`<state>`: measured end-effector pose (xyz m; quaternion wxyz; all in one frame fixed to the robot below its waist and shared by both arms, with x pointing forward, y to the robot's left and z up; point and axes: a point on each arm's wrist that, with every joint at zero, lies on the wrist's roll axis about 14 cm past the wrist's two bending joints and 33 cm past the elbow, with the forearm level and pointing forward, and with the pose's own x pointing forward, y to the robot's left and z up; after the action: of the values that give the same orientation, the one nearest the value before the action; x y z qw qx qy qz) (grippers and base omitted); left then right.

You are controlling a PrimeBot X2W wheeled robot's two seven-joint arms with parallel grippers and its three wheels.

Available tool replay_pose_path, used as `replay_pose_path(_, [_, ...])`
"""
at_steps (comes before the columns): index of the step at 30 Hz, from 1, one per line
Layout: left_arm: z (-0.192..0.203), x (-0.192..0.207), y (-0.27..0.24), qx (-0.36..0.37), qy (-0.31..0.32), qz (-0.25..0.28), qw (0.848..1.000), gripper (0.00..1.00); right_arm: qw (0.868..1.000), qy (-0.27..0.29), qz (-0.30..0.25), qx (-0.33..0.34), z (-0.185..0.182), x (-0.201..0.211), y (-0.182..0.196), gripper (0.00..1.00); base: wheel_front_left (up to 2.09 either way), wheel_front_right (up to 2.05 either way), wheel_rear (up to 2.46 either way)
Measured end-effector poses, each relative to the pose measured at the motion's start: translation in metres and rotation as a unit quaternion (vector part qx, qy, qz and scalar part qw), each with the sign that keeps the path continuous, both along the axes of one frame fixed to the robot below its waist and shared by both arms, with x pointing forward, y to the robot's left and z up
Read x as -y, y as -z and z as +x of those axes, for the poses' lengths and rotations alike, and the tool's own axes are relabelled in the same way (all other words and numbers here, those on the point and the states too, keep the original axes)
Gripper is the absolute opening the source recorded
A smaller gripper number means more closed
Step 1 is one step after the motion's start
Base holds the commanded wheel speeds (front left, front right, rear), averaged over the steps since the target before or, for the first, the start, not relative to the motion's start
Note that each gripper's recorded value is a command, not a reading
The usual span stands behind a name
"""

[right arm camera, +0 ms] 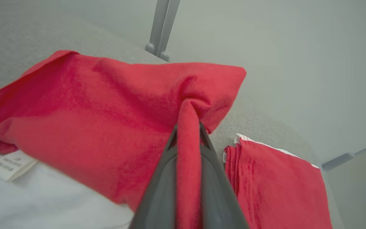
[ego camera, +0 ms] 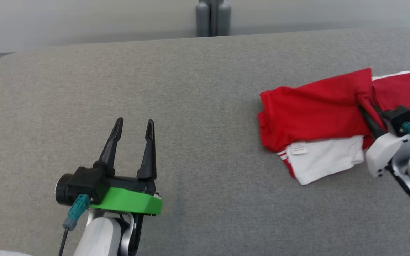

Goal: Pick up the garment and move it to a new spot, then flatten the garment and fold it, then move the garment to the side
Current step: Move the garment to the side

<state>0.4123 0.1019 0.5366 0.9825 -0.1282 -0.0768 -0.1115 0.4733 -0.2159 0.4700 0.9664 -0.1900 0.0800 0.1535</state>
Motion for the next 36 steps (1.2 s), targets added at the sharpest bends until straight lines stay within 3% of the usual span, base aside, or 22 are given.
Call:
replay_pose_path(6, [0.026,0.03,0.007,0.001,0.043,0.009,0.999,1.0,0.996,0.046,-0.08,0.004,0.012,0.075,-0.015,0.0,0.0,0.0,0.0])
replay_pose_path(12, [0.047,0.049,0.029,-0.016,0.07,0.012,0.997,1.0,0.985,0.091,-0.141,-0.027,0.017,0.133,-0.006,0.0,0.0,0.0,0.0])
replay_pose_path(21, [0.061,0.056,0.062,-0.048,0.079,0.013,0.996,1.0,0.969,0.142,-0.189,-0.068,0.022,0.185,0.012,0.0,0.0,0.0,0.0])
replay_pose_path(28, [0.063,0.046,0.07,-0.057,0.068,0.016,0.996,1.0,0.963,0.181,-0.184,-0.085,0.026,0.203,0.024,0.0,0.0,0.0,0.0])
replay_pose_path(29, [0.063,0.045,0.07,-0.057,0.065,0.017,0.996,1.0,0.962,0.186,-0.178,-0.086,0.026,0.204,0.026,0.33,0.0,0.0,0.0])
replay_pose_path(30, [0.063,0.043,0.07,-0.058,0.063,0.018,0.996,1.0,0.962,0.193,-0.172,-0.089,0.026,0.205,0.029,1.0,0.0,0.0,0.0])
replay_pose_path(36, [0.063,0.037,0.066,-0.053,0.053,0.02,0.997,1.0,0.96,0.205,-0.145,-0.125,0.015,0.193,0.056,1.0,0.0,0.0,0.0])
